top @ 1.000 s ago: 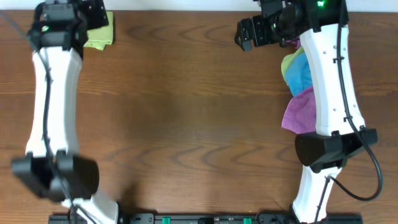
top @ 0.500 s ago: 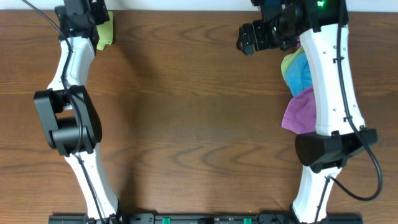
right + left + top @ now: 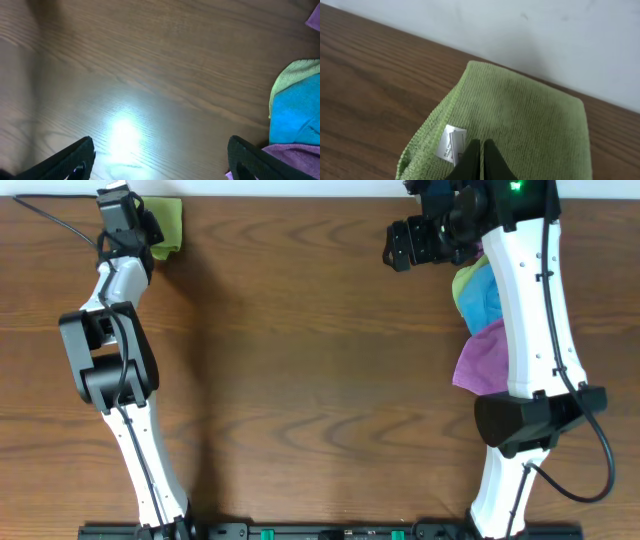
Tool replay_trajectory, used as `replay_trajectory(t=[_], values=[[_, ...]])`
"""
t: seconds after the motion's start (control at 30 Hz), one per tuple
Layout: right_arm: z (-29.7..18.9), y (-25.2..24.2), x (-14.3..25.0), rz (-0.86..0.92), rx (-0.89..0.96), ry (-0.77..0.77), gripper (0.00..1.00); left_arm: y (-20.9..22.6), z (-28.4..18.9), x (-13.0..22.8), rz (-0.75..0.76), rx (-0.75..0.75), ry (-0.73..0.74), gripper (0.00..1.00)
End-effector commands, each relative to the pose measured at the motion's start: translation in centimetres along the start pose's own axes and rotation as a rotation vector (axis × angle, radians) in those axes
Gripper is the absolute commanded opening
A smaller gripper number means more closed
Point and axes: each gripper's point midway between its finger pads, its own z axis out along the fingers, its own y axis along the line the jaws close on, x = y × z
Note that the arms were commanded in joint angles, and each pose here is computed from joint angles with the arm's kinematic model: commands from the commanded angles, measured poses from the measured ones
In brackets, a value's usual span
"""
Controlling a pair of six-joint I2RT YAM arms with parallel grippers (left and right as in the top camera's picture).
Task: Fold the cloth
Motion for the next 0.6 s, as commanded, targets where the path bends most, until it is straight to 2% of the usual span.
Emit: replay_trajectory(t=[0.0,0.17,0.37,0.57], values=[[-0.1,0.1,-0.1,0.030,0.002,-0.006,0.85,0.3,0.8,1.1,-0.014,0.002,0.009,0.06],[-0.1,0.1,-0.3,0.036,0.002,-0.011,0.84,0.5,1.1,2.2,-0.012,-0.006,0.034,0.06],[-0.1,0.1,-0.6,0.033,0.001,-0.026,0.84,1.1,2.0,6.2,-0.002,-0.031,0.140,0.06],[-0.1,0.1,-0.9,0.030,0.001,-0.036,0.84,2.0,1.6,8.3,0.009,-0.073,0.222,0.06]])
